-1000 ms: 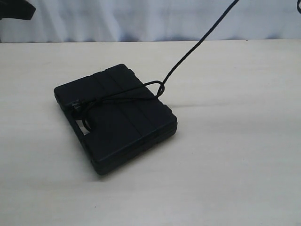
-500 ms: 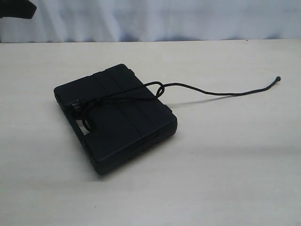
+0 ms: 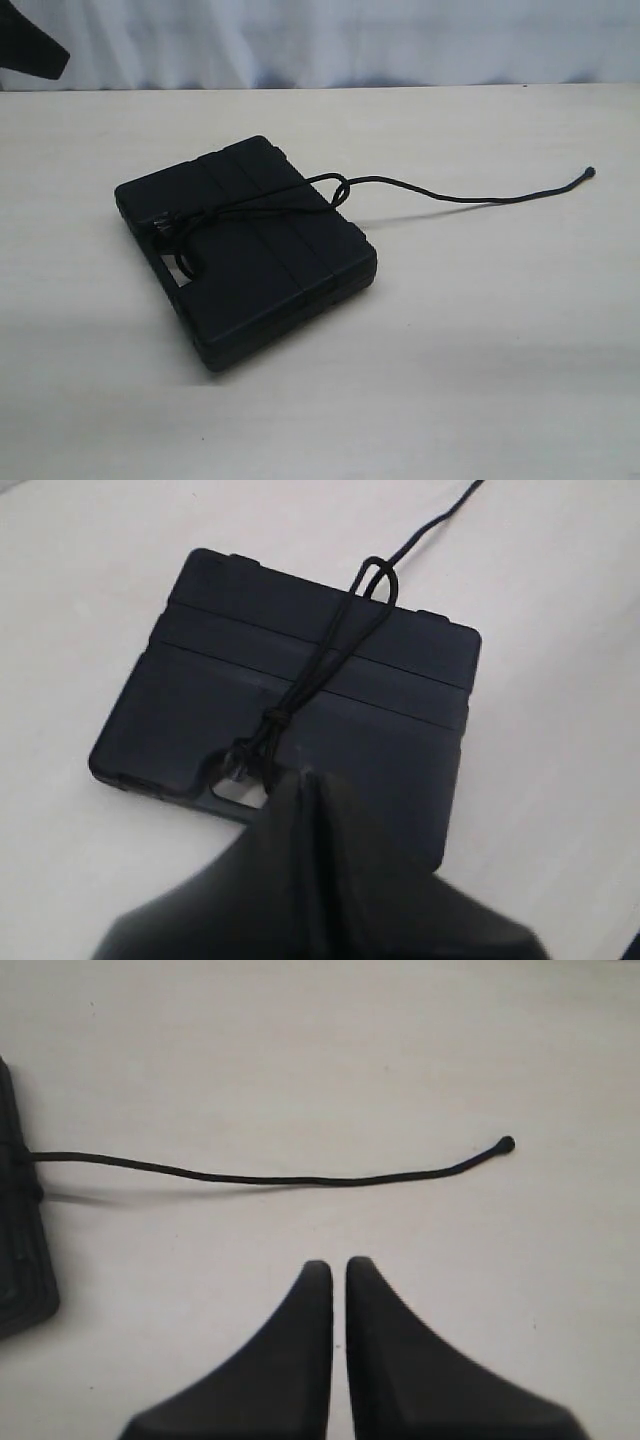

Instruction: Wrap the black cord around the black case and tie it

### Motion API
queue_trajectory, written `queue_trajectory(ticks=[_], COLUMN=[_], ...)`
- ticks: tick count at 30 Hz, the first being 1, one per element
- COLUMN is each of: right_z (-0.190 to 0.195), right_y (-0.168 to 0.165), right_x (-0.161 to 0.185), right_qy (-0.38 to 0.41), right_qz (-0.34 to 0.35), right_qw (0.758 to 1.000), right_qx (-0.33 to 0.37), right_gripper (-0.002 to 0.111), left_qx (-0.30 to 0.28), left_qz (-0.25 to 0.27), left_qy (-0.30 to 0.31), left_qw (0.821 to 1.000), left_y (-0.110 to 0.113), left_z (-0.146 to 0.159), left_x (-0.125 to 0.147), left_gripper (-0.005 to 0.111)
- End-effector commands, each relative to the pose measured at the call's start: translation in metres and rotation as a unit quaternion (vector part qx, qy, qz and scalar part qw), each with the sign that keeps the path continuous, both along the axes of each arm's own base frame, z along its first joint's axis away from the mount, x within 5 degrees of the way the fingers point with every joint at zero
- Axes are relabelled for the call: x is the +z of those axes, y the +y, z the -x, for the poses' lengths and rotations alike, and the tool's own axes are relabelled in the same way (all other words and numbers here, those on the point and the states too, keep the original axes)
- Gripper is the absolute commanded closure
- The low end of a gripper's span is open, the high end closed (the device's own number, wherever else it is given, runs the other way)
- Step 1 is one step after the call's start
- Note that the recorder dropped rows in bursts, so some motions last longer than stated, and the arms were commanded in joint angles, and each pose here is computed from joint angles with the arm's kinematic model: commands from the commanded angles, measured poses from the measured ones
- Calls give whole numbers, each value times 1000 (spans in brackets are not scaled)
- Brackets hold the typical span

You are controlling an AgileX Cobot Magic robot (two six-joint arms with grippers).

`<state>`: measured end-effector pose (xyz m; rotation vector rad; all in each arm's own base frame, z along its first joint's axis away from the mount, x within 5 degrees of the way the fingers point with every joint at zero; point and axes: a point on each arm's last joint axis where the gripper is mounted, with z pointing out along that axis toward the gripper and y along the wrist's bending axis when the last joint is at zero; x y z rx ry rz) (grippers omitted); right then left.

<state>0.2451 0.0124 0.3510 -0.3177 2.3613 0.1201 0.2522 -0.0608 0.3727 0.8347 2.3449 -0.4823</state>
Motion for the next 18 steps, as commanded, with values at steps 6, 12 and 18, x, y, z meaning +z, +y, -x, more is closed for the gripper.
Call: queue_trajectory(ticks=[6,12,18], right_z=[29,57,95], right_y=[-7,-7,-5], right_x=[9,6,4], right_qy=[12,-97,-251], right_qz=[11,18,-2], right_qw=[999,994,967], right_qx=[-46,-43,-51], right_gripper=[104,104,104], left_qx=[30,109,177], left_qz=[11,34,62], left_qy=[-14,-145,-248], left_qw=[999,983,951], left_y=[4,13,23], left_z=[26,58,80], left_x=[14,13,6], left_gripper=[107,107,107])
